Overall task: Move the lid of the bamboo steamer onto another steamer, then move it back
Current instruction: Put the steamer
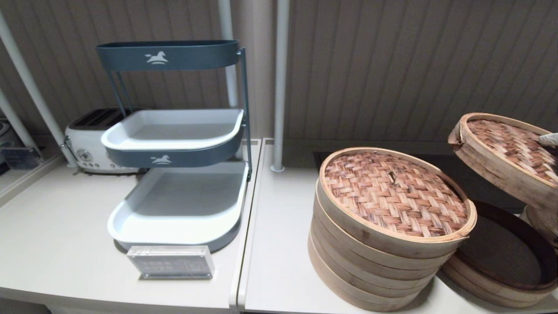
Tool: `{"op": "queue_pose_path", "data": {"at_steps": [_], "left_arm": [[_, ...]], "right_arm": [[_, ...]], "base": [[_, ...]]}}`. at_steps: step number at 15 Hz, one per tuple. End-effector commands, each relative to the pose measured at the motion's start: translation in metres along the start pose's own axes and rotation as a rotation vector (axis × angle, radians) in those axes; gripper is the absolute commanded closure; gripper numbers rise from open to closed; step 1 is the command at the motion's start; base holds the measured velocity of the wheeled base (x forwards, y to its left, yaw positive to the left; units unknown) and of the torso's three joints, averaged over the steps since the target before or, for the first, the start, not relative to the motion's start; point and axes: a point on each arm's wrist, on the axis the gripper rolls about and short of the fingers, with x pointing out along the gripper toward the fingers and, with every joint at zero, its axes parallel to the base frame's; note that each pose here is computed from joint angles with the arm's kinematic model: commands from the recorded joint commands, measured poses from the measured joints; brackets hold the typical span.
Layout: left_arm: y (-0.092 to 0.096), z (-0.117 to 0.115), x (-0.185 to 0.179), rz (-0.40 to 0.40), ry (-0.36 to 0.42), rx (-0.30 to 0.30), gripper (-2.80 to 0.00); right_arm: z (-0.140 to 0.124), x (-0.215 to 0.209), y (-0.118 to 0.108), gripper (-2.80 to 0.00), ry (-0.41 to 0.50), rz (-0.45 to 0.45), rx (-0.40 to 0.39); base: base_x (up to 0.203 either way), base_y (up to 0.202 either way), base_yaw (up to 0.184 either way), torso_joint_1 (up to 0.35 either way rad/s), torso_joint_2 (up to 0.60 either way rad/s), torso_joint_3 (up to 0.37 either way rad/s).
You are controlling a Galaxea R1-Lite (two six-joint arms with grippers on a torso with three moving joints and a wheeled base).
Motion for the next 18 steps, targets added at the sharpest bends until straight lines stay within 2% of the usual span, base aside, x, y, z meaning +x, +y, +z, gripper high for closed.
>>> {"op": "queue_pose_path", "data": {"at_steps": [1,8,18], "left_arm": [[0.0,-0.008,0.002,-0.001,0.027,0.0,0.0],[0.0,-0.008,0.002,-0.001,0.027,0.0,0.0],[0.0,-0.008,0.002,-0.001,0.027,0.0,0.0]], "right_arm": [[-0.009,0.008,-0.009,0.0,0.039,-0.015,0.023],[-0.043,0.035,-0.027,0.0,0.099,-0.043,0.058],[-0.09,0.068,-0.036,0.0,0.153,-0.044,0.086]], "base": [[0.0,0.0,0.0,0.0,0.0,0.0],[0.0,0.0,0.0,0.0,0.0,0.0],[0.0,0.0,0.0,0.0,0.0,0.0]]}}
